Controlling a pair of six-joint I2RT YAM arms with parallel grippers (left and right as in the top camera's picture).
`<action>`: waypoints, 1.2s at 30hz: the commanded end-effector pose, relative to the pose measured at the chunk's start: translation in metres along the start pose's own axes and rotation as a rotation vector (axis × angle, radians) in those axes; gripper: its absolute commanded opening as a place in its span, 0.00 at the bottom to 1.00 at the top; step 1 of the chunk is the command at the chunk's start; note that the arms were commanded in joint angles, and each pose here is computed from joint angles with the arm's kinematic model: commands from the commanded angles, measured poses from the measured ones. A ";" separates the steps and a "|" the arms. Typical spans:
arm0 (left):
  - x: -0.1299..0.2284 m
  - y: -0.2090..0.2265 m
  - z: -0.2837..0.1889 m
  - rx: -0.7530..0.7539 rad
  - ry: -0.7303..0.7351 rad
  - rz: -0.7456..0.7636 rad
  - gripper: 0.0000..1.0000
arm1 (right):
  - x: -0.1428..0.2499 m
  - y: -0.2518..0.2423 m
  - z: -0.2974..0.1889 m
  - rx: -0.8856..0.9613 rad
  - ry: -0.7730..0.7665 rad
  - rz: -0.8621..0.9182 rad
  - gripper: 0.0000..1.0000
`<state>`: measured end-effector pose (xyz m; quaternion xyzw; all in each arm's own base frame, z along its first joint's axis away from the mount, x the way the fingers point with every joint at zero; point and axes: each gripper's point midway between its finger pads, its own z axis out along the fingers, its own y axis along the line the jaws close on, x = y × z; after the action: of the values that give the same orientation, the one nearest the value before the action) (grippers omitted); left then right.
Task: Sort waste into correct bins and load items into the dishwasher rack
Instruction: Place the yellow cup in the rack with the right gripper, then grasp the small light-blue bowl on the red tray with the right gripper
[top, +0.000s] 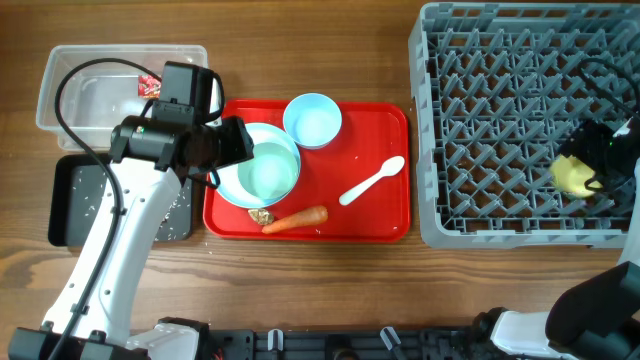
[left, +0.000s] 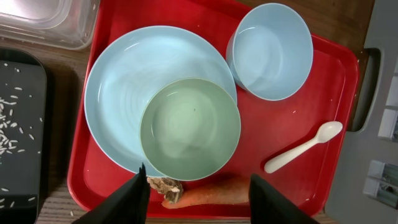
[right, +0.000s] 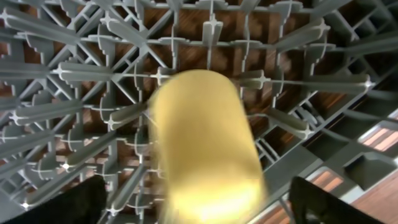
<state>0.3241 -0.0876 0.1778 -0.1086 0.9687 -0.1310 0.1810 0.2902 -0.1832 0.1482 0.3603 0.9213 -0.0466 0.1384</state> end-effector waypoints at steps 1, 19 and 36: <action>-0.003 0.002 -0.005 -0.009 -0.022 0.005 0.54 | -0.003 0.002 0.002 -0.015 0.004 0.014 0.99; -0.007 0.002 0.010 -0.018 -0.003 0.003 0.62 | 0.065 0.190 -0.082 -0.735 -0.035 -0.595 0.89; 0.008 0.026 0.008 -0.139 0.044 -0.005 0.77 | 0.193 0.391 0.025 -0.542 -0.086 -0.729 0.84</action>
<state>0.3140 -0.0703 0.1610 -0.1203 0.9786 -0.0753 0.1491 0.4141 0.2371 0.1210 -0.1224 0.9389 0.1728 0.2713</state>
